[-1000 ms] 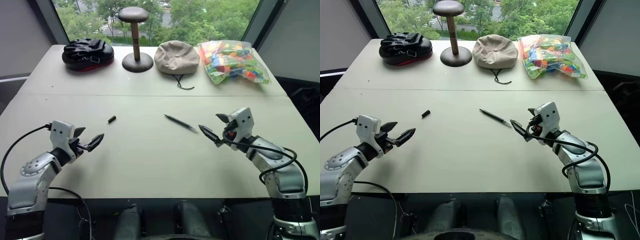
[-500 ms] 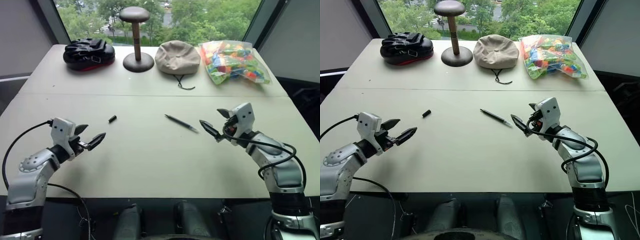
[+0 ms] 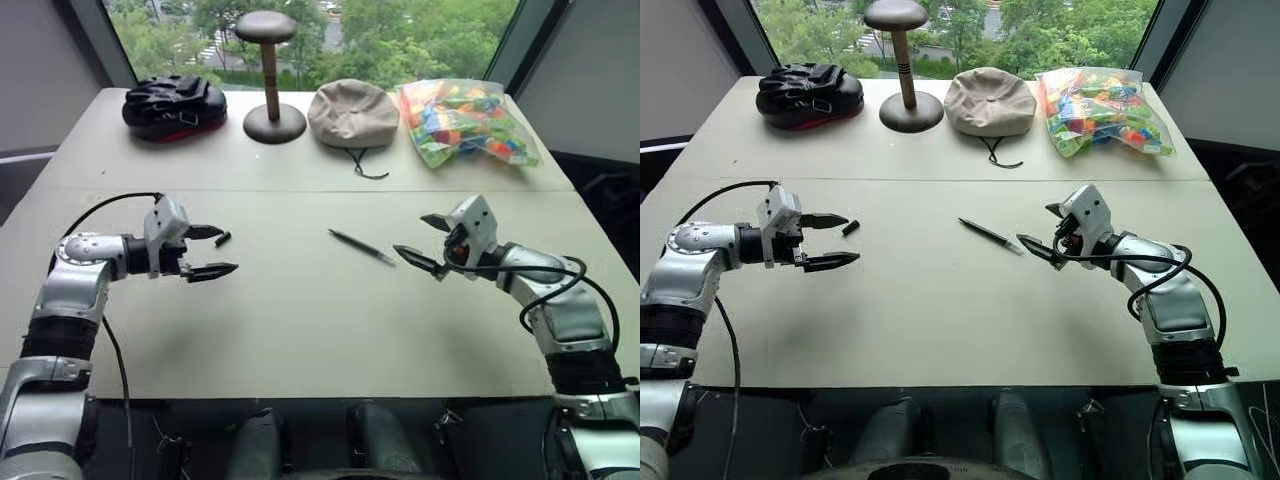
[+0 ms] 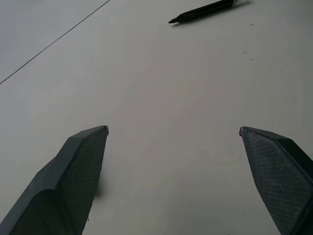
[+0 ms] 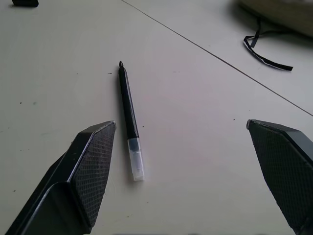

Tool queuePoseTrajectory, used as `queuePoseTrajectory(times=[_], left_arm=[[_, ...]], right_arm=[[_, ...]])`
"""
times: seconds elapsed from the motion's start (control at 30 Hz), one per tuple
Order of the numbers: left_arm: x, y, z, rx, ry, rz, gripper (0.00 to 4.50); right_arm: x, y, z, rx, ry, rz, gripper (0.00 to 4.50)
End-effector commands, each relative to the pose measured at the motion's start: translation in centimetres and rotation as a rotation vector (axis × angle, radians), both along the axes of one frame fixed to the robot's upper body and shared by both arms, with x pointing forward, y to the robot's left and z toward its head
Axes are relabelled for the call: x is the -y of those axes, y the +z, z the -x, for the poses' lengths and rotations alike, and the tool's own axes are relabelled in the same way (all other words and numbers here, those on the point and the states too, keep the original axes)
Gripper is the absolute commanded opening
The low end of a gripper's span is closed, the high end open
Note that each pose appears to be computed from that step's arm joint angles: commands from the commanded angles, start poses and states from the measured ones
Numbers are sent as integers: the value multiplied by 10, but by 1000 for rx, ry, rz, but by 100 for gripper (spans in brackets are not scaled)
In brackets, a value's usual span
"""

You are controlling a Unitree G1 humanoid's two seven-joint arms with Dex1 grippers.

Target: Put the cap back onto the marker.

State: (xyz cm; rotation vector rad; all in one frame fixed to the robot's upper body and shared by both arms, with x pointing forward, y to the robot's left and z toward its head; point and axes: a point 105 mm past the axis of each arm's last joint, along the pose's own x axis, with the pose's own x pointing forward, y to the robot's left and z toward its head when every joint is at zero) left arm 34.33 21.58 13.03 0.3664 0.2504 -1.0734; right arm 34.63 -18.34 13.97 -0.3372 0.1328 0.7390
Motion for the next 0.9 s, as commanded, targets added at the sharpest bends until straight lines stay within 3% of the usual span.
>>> queuePoseTrajectory(times=[0.03,0.37,0.9], left_arm=[[9,9,-12,56,-35,-2,450],[24,-4,-14,66,-48,19,450],[22,-11,-8,73,-3,29,450]], right_arm=[[-14,12,-10,56,73,18,445],[-58,-12,-45,-20,128,61,445],[-80,-30,-51,-140,168,57,445]])
